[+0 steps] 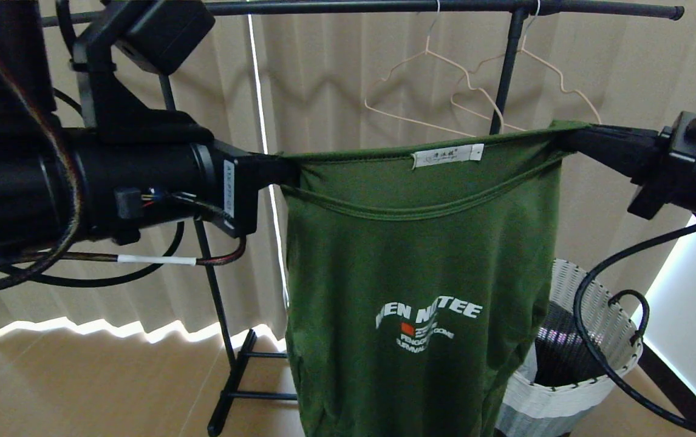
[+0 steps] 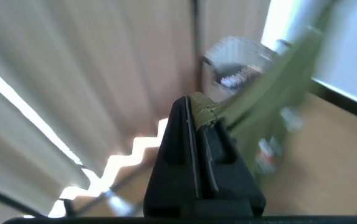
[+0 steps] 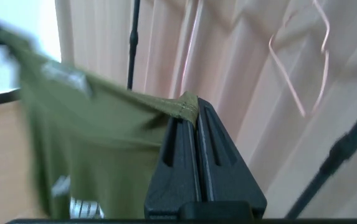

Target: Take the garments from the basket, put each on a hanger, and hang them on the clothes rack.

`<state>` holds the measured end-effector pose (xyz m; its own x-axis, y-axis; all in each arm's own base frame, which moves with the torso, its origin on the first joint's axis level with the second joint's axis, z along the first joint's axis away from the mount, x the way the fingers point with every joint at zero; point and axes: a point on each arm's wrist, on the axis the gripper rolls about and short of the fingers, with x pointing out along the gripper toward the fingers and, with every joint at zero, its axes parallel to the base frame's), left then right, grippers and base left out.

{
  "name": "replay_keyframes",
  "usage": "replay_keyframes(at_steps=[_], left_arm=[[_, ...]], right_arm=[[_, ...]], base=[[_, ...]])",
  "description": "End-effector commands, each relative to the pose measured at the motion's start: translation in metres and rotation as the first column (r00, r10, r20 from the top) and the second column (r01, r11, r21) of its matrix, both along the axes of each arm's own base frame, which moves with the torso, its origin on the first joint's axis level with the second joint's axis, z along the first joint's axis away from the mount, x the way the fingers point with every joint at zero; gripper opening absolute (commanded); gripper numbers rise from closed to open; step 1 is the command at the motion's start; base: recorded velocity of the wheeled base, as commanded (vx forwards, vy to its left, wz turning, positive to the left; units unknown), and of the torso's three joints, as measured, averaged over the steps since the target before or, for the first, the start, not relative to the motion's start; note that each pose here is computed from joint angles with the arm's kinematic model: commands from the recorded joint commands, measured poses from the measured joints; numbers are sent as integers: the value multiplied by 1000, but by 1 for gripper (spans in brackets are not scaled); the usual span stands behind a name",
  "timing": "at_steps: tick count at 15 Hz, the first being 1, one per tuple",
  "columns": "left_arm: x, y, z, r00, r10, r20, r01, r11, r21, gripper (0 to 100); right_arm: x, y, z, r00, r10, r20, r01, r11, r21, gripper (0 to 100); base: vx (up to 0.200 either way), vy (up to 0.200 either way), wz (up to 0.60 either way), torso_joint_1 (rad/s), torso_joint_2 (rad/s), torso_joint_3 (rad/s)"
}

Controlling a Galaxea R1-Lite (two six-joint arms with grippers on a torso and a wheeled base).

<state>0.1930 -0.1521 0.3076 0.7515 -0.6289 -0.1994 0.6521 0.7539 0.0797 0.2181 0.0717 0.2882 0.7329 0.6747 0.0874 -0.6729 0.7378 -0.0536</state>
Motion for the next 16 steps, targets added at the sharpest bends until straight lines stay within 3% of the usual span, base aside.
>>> replay_keyframes(at_steps=[1, 5, 8, 11, 13, 16], left_arm=[[-16, 11, 11, 999, -30, 24, 30, 999, -27, 0], [-27, 4, 12, 995, -97, 22, 98, 994, -40, 0], [-24, 4, 12, 997, -81, 19, 82, 996, -42, 0], [-4, 5, 7, 998, 58, 27, -58, 998, -15, 0], [11, -4, 7, 983, 160, 88, -156, 986, -51, 0], [22, -12, 7, 972, 188, 144, -178, 981, -81, 0]], right_arm=[[24, 7, -3, 1000, 2, -15, -2, 1000, 0, 0], [39, 13, -5, 1000, 14, 13, -14, 999, 30, 0], [37, 12, -4, 1000, 11, 23, -11, 999, 33, 0], [20, 5, 7, 999, 0, 46, -1, 999, 39, 0], [1, 0, 18, 999, -3, 48, 2, 999, 39, 0], [-17, -5, 17, 1000, -2, 5, 1, 1000, 27, 0]], base=[[0, 0, 0, 0, 0, 0], [0, 0, 0, 0, 0, 0], [0, 0, 0, 0, 0, 0], [0, 0, 0, 0, 0, 0], [0, 0, 0, 0, 0, 0], [0, 0, 0, 0, 0, 0]])
